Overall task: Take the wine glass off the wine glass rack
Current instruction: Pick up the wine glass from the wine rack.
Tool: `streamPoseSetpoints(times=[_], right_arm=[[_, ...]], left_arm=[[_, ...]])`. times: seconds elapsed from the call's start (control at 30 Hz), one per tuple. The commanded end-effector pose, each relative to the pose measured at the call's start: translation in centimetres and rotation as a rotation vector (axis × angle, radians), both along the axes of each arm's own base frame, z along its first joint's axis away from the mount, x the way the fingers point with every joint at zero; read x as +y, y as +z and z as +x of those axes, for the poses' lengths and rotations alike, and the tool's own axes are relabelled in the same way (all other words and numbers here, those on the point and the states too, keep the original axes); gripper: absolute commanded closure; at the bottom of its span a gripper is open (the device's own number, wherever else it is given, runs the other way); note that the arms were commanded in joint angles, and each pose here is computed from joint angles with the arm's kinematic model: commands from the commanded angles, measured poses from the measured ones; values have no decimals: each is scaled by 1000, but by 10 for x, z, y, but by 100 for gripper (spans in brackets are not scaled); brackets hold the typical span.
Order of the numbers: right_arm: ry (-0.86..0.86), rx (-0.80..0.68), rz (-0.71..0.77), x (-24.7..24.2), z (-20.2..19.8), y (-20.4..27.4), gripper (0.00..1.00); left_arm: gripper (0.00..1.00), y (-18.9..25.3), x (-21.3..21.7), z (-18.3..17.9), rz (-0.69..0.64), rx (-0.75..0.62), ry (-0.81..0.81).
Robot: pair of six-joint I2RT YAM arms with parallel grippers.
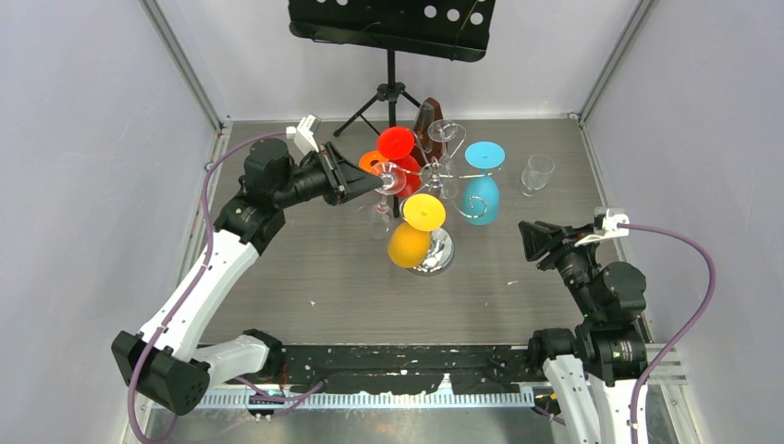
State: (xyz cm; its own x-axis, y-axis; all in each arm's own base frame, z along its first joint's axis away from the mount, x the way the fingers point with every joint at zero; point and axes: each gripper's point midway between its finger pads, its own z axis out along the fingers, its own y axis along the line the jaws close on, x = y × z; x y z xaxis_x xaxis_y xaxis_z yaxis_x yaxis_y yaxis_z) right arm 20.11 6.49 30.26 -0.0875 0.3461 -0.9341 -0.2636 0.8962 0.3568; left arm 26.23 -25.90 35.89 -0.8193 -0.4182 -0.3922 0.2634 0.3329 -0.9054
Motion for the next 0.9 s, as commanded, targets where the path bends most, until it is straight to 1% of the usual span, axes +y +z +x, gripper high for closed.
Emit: streamPoseSetpoints(times=[0.0, 0.07, 0.2, 0.23, 0.5, 0.87], right_arm=[[17, -58, 8, 3, -2, 14, 54], [15, -59, 8, 3, -2, 14, 55], [12, -63, 3, 2, -2, 15, 55], [13, -64, 2, 2, -3, 16, 55], [11, -64, -1, 2, -3, 16, 55], [12, -64, 14, 3, -4, 19, 55]], left_arm=[[84, 15, 0, 2, -2, -51, -6], [85, 16, -1, 1, -1, -52, -15], [99, 18, -1, 0, 0, -57, -21], [100, 20, -1, 0, -1, -61, -23], [100, 31, 0, -7, -13, -90, -41], [100, 62, 9, -29, -27, -157, -52]])
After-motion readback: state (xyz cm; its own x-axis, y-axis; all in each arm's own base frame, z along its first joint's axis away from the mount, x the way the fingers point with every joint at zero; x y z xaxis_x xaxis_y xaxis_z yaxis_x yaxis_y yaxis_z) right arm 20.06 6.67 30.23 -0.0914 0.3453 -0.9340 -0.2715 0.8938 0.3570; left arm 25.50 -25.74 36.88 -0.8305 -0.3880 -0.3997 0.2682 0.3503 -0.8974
